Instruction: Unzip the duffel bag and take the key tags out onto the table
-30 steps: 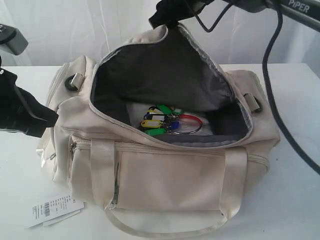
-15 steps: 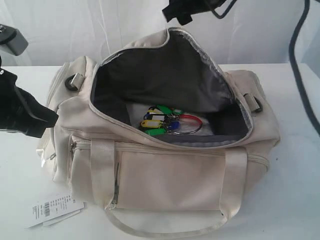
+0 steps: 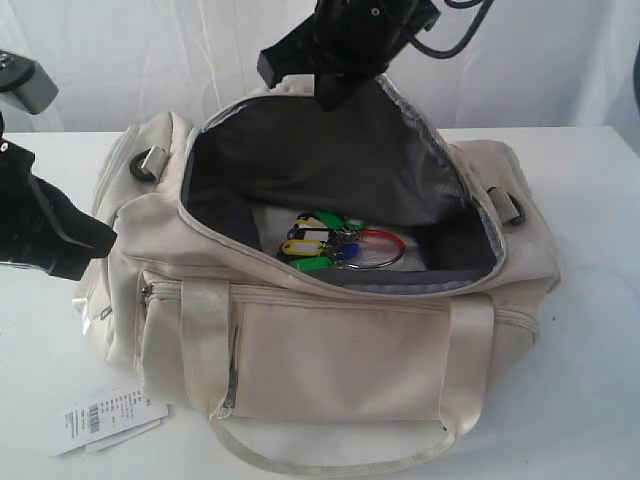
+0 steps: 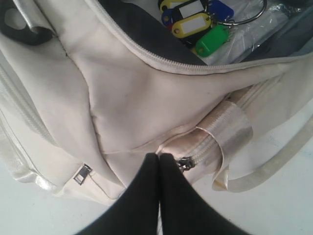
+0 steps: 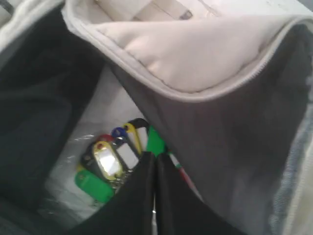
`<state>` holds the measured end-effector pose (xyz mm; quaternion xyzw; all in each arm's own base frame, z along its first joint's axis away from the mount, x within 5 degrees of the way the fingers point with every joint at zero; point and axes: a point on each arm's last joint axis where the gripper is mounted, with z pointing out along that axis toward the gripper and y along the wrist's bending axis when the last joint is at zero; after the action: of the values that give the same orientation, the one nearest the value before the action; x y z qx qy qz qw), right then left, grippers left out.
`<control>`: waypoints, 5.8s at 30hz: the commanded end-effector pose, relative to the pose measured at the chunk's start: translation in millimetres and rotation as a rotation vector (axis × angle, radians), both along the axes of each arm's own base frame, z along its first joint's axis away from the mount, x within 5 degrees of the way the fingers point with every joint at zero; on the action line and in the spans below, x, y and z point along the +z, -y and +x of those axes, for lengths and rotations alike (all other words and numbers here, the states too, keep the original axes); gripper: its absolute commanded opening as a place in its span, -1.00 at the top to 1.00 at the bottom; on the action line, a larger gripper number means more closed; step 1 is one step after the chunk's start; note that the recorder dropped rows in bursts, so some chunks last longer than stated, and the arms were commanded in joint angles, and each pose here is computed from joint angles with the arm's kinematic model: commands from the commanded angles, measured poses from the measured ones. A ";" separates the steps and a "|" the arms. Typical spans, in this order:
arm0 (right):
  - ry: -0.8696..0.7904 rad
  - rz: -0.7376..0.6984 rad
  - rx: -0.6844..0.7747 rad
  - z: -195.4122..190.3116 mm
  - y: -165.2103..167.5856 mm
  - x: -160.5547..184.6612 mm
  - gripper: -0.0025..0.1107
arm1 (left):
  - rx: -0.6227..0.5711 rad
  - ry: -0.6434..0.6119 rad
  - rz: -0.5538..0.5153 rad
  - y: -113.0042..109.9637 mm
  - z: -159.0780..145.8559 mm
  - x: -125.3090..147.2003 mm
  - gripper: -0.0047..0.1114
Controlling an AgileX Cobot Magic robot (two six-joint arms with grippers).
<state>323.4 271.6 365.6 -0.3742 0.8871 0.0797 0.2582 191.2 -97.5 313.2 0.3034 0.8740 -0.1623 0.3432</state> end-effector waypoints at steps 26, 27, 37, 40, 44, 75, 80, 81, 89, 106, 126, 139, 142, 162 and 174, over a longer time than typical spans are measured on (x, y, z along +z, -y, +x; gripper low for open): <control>0.067 0.014 -0.092 45.5 -1.9 -56.9 0.96 | -0.011 -0.022 -0.022 1.9 -3.9 -0.5 0.92; 0.062 0.032 -0.092 46.4 -4.2 -59.1 0.96 | -0.011 -0.022 -0.022 1.9 -3.9 -0.5 0.92; -0.125 -0.043 -0.059 44.0 -10.4 -96.7 0.96 | -0.011 -0.023 -0.025 2.1 -4.0 -0.4 0.92; -0.133 -0.066 -0.023 35.3 -4.3 -81.7 0.96 | -0.011 -0.023 -0.025 2.1 -4.0 -0.4 0.92; -0.145 -0.063 -0.015 18.1 7.3 -50.6 0.96 | -0.010 -0.024 -0.028 2.2 -4.0 -0.4 0.92; -0.251 -0.018 -0.253 23.5 53.9 -140.8 0.96 | -0.011 -0.027 -0.029 2.4 -4.3 -0.4 0.92; -0.391 0.155 -0.315 35.2 70.5 -143.1 0.84 | -0.011 -0.030 -0.038 3.0 -4.4 -0.1 0.92; -0.439 0.196 -0.288 34.0 71.8 -141.7 0.77 | -0.011 -0.030 -0.038 3.0 -4.4 -0.1 0.92; -0.622 0.212 -0.154 18.8 74.8 -139.9 0.04 | -0.018 -0.045 -0.043 3.6 -5.7 -0.5 0.92; -0.776 0.369 -0.257 13.1 49.8 -163.9 -0.21 | -0.069 -0.029 -0.064 7.0 -7.2 1.3 0.92; -0.779 0.549 -0.298 25.1 24.5 -180.6 0.49 | -0.069 -0.029 -0.064 7.0 -7.2 1.3 0.92; -0.645 0.609 -0.210 24.2 25.5 -132.4 0.96 | -0.070 -0.031 -0.063 7.1 -7.4 1.2 0.92; -0.599 0.624 -0.174 20.7 28.1 -116.7 0.96 | -0.070 -0.031 -0.063 7.1 -7.4 1.2 0.92; -0.567 0.450 0.171 -2.1 37.3 -108.5 0.96 | -0.070 -0.031 -0.063 7.1 -7.4 1.2 0.92; -0.292 0.357 0.189 17.6 41.7 -114.0 0.64 | -0.070 -0.031 -0.063 7.1 -7.4 1.2 0.92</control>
<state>339.8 232.4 248.3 -0.3585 0.8580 0.3313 0.1600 187.6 -103.2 315.0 0.3185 0.8628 -0.1962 0.3400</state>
